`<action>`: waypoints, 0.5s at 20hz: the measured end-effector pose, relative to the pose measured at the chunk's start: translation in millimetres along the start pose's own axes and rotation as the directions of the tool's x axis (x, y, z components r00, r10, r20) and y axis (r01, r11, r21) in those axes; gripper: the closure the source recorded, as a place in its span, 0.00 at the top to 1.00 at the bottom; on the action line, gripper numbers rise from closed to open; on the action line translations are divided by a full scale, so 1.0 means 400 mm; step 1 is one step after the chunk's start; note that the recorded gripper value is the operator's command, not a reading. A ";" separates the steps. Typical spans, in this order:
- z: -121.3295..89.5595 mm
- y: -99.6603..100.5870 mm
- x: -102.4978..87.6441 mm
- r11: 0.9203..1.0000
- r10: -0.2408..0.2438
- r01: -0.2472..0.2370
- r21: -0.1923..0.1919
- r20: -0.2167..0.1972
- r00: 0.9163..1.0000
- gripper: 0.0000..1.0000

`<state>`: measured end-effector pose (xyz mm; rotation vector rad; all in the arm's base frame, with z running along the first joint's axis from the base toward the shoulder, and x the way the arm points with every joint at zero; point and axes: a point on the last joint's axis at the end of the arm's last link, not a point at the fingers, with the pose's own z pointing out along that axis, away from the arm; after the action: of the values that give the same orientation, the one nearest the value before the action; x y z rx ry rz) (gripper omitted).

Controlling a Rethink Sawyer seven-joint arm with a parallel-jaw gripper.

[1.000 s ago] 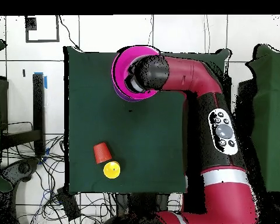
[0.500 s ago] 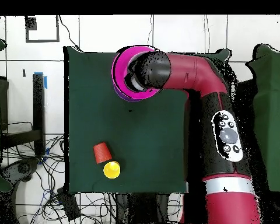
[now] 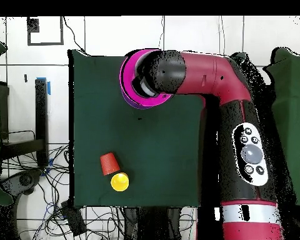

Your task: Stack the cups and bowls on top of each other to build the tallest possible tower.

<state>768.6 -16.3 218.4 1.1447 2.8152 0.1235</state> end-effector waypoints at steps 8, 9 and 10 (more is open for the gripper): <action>-0.111 0.030 0.000 1.000 -0.017 0.018 -0.019 0.058 0.998 1.00; -0.125 0.036 0.004 1.000 -0.021 0.023 -0.022 0.065 0.998 1.00; -0.141 0.045 0.011 0.999 -0.027 0.029 -0.025 0.074 0.997 1.00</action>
<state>770.9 -2.7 276.3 1.0806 2.7561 0.1130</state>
